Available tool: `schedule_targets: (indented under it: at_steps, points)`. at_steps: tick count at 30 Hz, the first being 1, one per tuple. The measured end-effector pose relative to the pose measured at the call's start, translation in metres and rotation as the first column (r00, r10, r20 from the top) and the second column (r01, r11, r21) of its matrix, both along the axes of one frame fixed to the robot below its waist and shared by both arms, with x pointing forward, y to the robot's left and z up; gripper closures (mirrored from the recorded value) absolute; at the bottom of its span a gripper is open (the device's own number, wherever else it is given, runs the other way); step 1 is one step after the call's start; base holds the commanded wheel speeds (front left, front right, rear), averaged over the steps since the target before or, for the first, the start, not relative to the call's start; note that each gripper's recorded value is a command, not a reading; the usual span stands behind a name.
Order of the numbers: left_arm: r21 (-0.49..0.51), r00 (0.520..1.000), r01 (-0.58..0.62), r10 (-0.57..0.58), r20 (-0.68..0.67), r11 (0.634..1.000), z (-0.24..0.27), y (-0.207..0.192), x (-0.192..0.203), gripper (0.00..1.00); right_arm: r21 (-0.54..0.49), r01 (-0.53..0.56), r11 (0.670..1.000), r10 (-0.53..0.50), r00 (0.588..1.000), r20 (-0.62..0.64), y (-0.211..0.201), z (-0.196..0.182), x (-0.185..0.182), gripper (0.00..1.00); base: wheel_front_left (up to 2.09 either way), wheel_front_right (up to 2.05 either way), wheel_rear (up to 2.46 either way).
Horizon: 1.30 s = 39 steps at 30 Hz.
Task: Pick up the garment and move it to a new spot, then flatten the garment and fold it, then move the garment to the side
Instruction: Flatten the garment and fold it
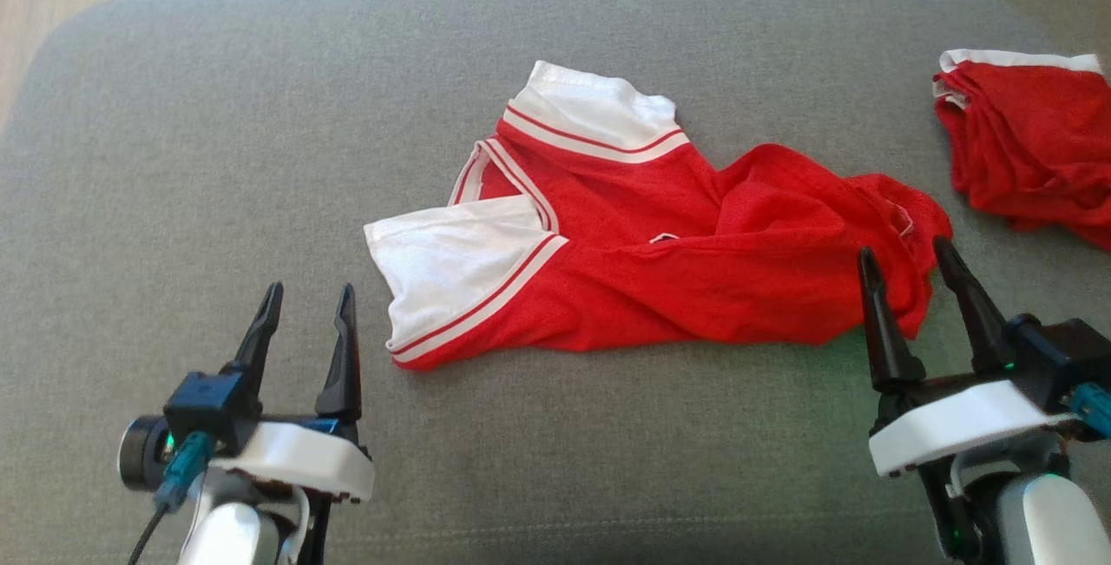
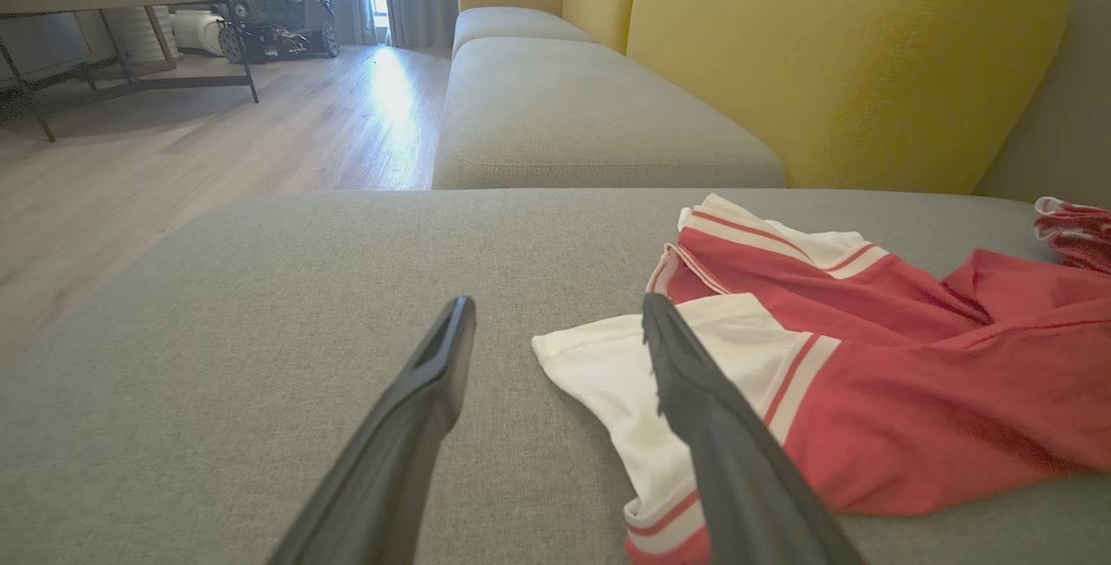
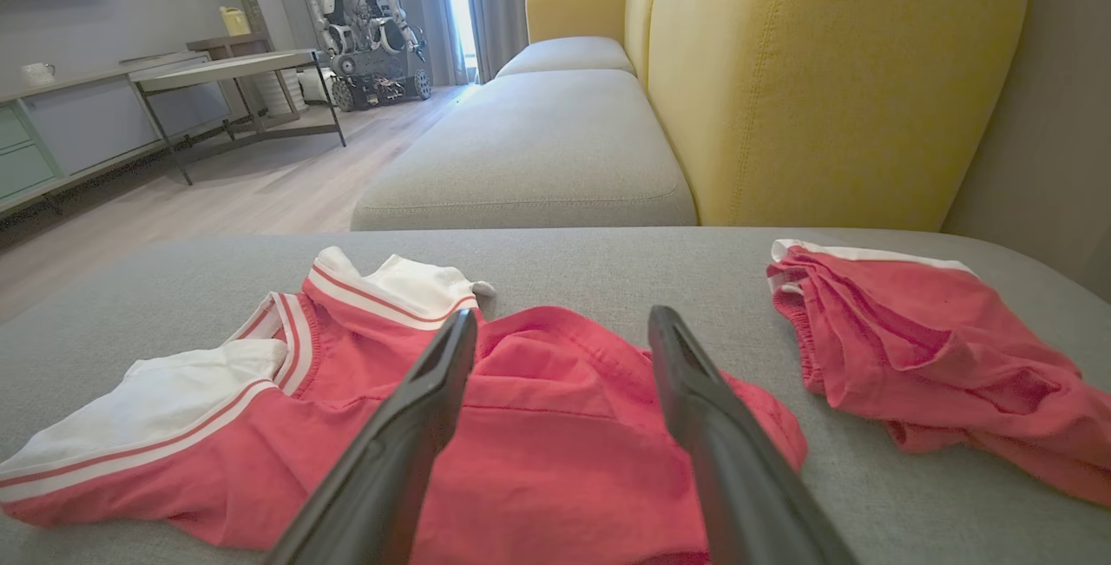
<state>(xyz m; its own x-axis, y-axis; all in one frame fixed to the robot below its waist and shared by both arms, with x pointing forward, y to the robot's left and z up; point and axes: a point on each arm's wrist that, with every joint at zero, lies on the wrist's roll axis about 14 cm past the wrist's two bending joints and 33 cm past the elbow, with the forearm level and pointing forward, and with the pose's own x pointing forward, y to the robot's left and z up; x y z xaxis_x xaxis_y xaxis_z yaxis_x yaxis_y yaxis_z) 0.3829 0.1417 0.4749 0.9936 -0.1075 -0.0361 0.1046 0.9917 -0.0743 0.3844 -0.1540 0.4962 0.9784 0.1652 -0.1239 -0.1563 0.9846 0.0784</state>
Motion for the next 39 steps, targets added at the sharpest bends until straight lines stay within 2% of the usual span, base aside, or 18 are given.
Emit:
schedule_targets:
  at_steps: [18,25,31,35,39]
  points:
    - [0.002,0.999,0.017,-0.017,-0.034,1.0,-0.007,-0.002,-0.001,0.0,0.013,0.009,1.0,-0.01,1.0,0.023,0.0,0.005,-0.002,0.0,0.0,0.0,0.0]
    - [-0.054,0.989,0.065,-0.072,-0.132,0.996,-0.025,-0.012,0.028,0.0,0.023,0.002,1.0,-0.003,1.0,0.026,0.003,0.003,0.011,0.0,0.0,0.0,0.0]
    - [-0.102,0.959,0.097,-0.12,-0.256,0.99,-0.053,-0.019,0.068,0.0,0.024,0.013,1.0,-0.014,1.0,0.007,0.0,-0.007,0.023,0.0,0.0,0.0,0.0]
    - [-0.124,0.915,0.116,-0.155,-0.373,0.985,-0.087,-0.026,0.074,0.0,0.018,0.041,0.999,-0.04,0.999,-0.017,-0.009,-0.017,0.024,0.0,0.0,0.0,0.0]
    - [-0.148,0.883,0.13,-0.182,-0.433,0.98,-0.107,-0.033,0.074,0.0,0.019,0.068,0.997,-0.068,0.997,-0.027,-0.018,-0.021,0.024,0.0,0.0,0.0,0.0]
